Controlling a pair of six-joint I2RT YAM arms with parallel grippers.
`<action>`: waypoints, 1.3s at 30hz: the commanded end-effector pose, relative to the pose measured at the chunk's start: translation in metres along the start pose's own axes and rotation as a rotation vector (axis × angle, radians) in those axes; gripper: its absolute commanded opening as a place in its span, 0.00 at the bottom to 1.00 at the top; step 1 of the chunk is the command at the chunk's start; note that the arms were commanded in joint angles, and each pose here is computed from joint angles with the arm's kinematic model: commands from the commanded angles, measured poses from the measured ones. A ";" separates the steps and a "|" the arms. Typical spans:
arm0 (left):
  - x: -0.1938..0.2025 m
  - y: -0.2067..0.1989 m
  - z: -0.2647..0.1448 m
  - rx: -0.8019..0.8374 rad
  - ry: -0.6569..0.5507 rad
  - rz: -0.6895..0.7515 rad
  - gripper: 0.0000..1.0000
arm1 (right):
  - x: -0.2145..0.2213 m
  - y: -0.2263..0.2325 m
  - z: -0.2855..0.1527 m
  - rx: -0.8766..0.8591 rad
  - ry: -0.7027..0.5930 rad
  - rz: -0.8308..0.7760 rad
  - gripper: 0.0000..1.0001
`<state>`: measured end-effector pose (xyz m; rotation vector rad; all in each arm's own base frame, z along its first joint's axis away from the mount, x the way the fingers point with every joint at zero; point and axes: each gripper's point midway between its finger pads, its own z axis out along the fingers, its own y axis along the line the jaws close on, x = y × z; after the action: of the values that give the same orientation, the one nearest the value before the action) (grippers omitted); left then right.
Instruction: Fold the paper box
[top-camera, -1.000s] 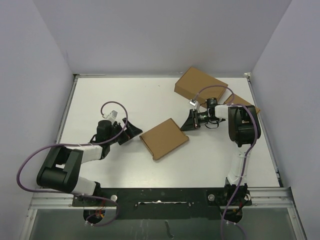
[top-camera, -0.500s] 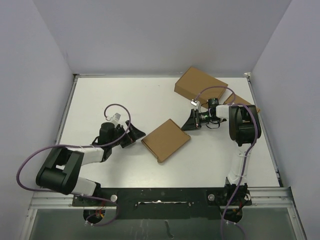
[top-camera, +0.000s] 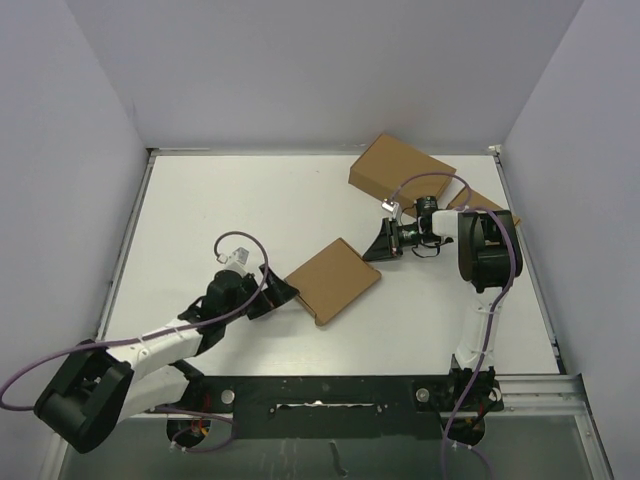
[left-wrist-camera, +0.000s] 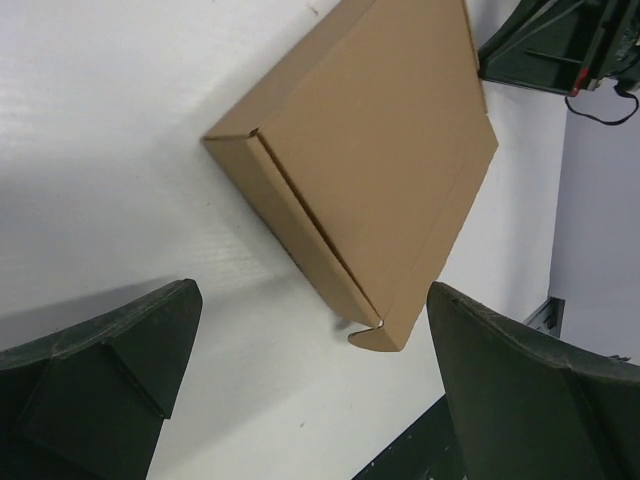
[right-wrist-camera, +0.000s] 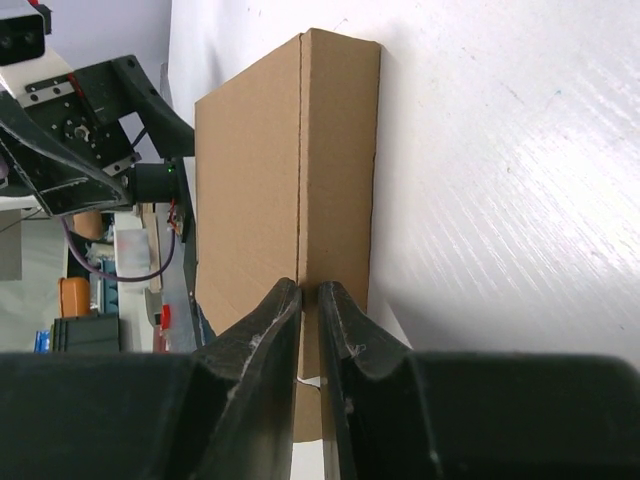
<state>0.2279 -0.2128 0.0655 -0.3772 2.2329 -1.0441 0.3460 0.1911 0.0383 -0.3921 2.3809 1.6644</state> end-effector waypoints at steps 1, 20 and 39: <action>-0.008 -0.002 0.005 -0.035 -0.081 -0.058 0.98 | -0.001 -0.018 -0.005 0.065 -0.012 0.000 0.12; -0.001 -0.027 0.042 0.017 -0.199 -0.188 0.98 | 0.002 -0.030 -0.012 0.074 -0.021 0.045 0.10; -0.008 -0.043 0.066 0.140 -0.298 -0.238 0.84 | 0.008 -0.039 -0.013 0.084 -0.010 0.074 0.09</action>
<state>0.2651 -0.2633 0.0519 -0.6955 1.9794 -1.0868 0.3496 0.1763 0.0364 -0.3018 2.3818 1.6960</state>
